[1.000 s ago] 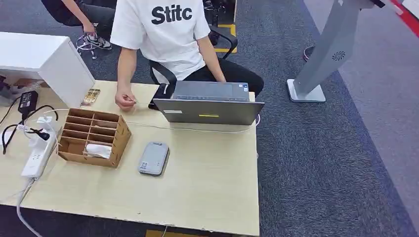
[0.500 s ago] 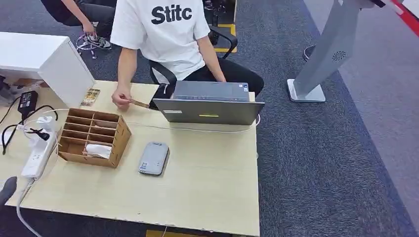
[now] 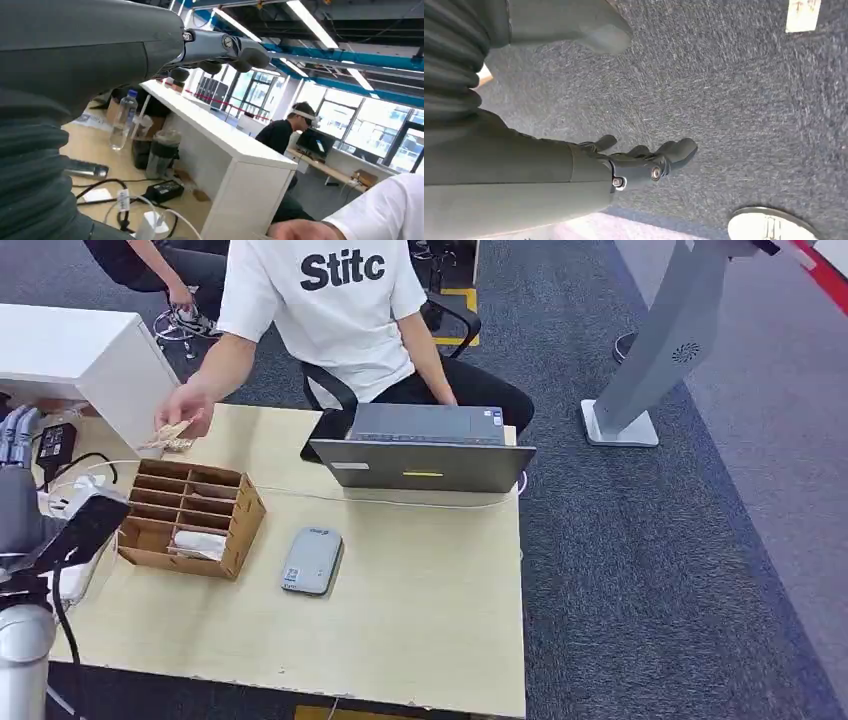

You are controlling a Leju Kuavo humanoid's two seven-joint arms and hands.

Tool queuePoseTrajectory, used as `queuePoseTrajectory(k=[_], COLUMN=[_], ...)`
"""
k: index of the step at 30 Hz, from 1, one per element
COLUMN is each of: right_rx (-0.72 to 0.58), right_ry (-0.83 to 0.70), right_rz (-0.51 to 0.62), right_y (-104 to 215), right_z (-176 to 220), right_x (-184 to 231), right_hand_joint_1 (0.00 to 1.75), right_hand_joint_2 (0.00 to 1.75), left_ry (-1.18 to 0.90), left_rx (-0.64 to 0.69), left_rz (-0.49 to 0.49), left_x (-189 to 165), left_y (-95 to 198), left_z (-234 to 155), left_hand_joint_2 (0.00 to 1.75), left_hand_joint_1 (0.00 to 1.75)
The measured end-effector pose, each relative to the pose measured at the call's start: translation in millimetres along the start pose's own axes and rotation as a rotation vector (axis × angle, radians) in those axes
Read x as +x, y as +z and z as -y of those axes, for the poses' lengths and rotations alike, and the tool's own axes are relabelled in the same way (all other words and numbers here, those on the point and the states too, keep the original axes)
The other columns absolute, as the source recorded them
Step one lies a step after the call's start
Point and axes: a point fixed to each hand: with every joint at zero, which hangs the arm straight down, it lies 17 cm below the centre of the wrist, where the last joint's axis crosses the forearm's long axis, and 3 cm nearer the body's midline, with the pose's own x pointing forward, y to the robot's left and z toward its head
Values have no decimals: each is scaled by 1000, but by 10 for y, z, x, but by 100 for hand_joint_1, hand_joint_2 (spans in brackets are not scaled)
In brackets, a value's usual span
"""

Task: Pass the card to the sensor for recognition and then transmit it.

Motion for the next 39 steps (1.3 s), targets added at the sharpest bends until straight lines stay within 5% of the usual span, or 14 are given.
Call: queuePoseTrajectory(k=[15,16,17,39], right_rx=[24,24,25,34], right_ry=[46,47,48,60], right_rz=[30,31,31,35], right_y=[25,26,28,50], right_z=[-69,-71,-75,-115], right_x=[47,49,49,38], right_hand_joint_1=[0,0,0,0], right_hand_joint_2=[175,175,175,175], left_ry=[-173,-172,-171,-134], left_rx=[15,16,16,27], left_rz=[169,173,176,210], left_x=[797,819,836,999], left_y=[-531,-531,-531,-401], left_z=[118,127,133,274], left_hand_joint_2=[175,175,175,175], left_hand_joint_1=[0,16,175,175])
